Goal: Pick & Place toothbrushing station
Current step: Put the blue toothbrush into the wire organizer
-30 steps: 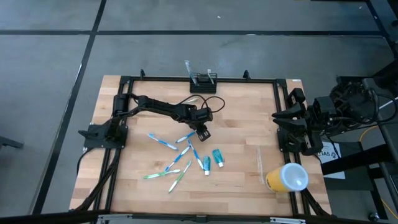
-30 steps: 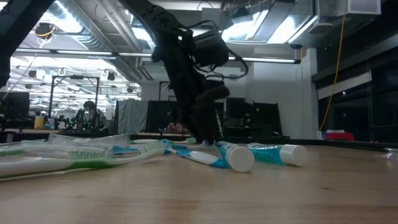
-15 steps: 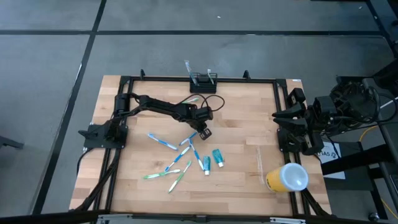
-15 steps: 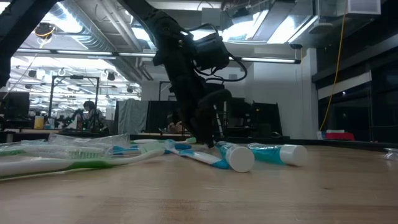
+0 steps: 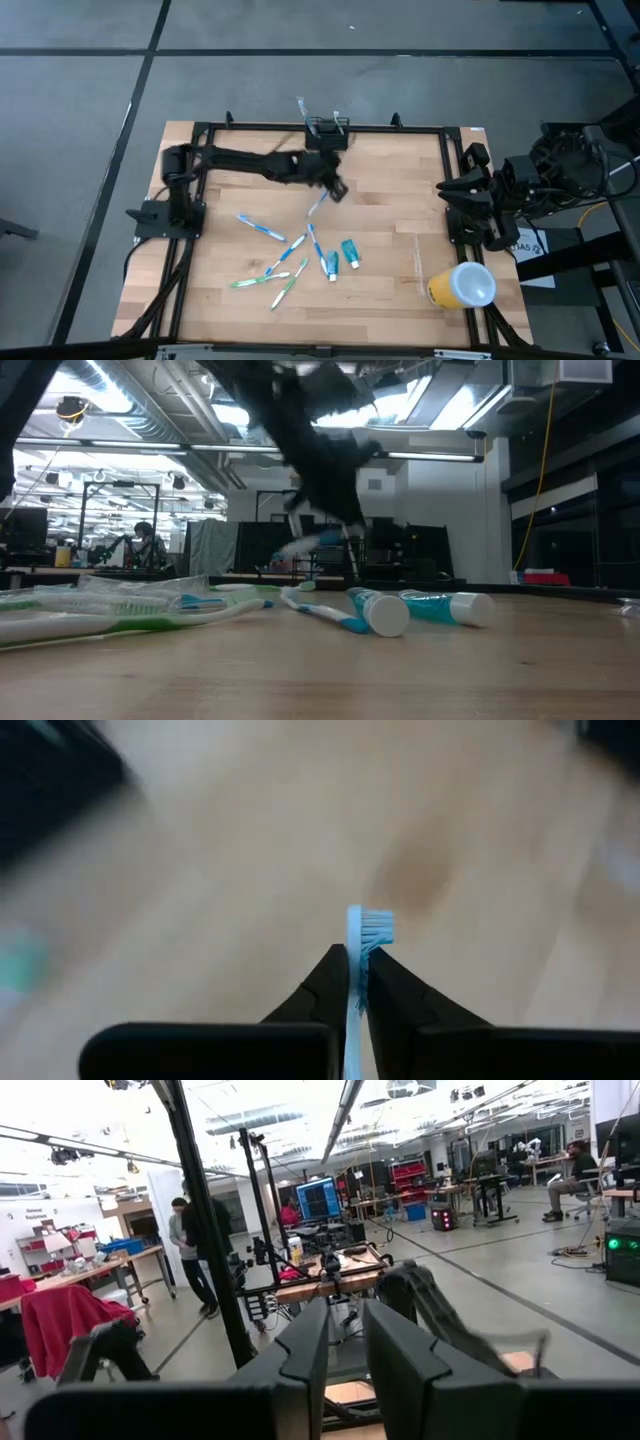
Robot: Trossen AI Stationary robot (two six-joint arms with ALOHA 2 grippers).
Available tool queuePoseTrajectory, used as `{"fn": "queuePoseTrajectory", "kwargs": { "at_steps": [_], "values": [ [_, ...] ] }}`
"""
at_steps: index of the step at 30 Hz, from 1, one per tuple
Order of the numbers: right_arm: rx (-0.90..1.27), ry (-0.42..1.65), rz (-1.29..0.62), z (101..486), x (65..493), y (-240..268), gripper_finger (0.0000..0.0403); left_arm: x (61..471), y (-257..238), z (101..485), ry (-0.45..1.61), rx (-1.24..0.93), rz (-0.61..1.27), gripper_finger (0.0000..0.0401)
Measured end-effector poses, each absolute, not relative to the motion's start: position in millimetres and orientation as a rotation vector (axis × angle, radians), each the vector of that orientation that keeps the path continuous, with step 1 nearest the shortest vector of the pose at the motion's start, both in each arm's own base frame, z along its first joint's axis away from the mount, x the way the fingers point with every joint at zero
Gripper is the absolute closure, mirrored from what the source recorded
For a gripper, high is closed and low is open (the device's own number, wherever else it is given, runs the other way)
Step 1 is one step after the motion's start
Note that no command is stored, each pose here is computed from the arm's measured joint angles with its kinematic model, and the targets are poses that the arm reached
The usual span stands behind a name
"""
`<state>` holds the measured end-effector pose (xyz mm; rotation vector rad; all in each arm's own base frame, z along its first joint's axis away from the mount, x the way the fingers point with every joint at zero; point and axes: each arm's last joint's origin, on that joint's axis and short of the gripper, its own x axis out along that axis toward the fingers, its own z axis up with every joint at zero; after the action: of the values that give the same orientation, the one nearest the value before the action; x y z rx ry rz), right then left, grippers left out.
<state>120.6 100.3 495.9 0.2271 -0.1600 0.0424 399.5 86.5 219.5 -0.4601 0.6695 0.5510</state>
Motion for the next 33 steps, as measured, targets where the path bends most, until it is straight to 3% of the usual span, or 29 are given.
{"fn": "queuePoseTrajectory", "kwargs": {
  "at_steps": [6,11,15,22,33],
  "values": [
    [0.188,-0.153,0.067,495,120,106,0.0333,366,113,297,0.385,-0.283,0.777,0.0388],
    [0.155,-0.152,0.091,495,116,110,0.0333,330,145,329,0.117,-0.209,0.897,0.0388],
    [0.139,-0.153,0.092,495,113,112,0.0333,300,173,317,-0.088,-0.209,0.923,0.0388],
    [0.156,-0.164,0.070,498,109,110,0.0333,276,205,294,-0.266,-0.171,0.876,0.0388],
    [0.193,-0.198,0.054,502,108,109,0.0333,283,247,242,-0.413,-0.157,0.861,0.0388]
  ]
}}
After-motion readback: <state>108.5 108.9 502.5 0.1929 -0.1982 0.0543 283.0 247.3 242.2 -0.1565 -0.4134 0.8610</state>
